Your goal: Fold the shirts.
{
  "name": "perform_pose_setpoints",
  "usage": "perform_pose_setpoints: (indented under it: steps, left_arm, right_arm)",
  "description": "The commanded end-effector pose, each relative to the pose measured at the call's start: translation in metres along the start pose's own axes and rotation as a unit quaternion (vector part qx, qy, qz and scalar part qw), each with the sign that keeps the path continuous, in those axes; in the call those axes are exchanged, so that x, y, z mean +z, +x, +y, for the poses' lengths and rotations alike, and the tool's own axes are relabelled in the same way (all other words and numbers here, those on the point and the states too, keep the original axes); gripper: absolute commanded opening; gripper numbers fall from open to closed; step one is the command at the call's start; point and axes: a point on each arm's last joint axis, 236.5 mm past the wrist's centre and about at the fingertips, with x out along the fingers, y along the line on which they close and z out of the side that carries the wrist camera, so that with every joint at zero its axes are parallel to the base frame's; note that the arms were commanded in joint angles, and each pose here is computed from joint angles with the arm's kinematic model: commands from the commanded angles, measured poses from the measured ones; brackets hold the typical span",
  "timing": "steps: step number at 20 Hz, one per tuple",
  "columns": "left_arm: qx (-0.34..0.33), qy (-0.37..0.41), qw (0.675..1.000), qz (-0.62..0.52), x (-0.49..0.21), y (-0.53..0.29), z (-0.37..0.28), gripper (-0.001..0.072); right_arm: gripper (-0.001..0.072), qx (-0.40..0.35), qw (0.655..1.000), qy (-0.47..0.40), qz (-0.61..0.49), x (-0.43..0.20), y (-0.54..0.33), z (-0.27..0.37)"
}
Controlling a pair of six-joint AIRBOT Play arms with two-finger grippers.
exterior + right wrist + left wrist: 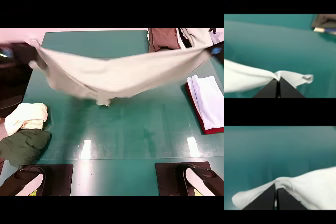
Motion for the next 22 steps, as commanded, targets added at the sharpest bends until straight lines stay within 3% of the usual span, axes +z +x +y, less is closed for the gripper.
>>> perform_pose_setpoints:
  steps: [1,5,8,12,15,19,20,21,22]
  left_arm:
    - [-0.009,0.047,0.993,-0.105,0.067,-0.099,-0.025,0.0024]
    - [-0.046,0.079,0.983,-0.156,0.099,-0.17,-0.06,0.0024]
    - [-0.081,0.086,0.985,-0.125,0.086,-0.157,-0.073,0.0024]
    - [-0.085,0.064,0.99,0.091,-0.009,-0.036,-0.045,0.0024]
    - [-0.086,0.028,0.965,0.246,-0.11,0.065,-0.016,0.0024]
    - [-0.054,-0.02,0.955,0.29,-0.183,0.176,0.024,0.003]
    - [-0.04,-0.047,0.956,0.288,-0.186,0.191,0.035,0.0296]
    - [-0.023,-0.081,0.954,0.288,-0.184,0.197,0.048,0.0488]
    - [-0.009,-0.114,0.95,0.289,-0.179,0.195,0.063,0.0484]
  right_arm:
    - [0.002,-0.04,0.996,-0.036,-0.072,0.038,-0.074,0.011]
    - [0.002,-0.094,0.99,-0.048,-0.095,0.057,-0.119,0.004]
    - [0.002,-0.09,0.995,-0.011,-0.046,0.046,-0.098,-0.013]
    - [0.0019,-0.03,0.986,0.08,0.141,-0.037,0.004,-0.041]
    - [0.002,-0.067,0.946,0.118,0.293,-0.128,0.074,-0.081]
    - [0.0024,-0.059,0.927,0.139,0.344,-0.18,0.159,-0.102]
    - [0.0168,-0.061,0.929,0.139,0.338,-0.179,0.175,-0.107]
    - [0.039,-0.063,0.93,0.144,0.333,-0.175,0.186,-0.111]
    - [0.04,-0.062,0.93,0.143,0.334,-0.17,0.192,-0.114]
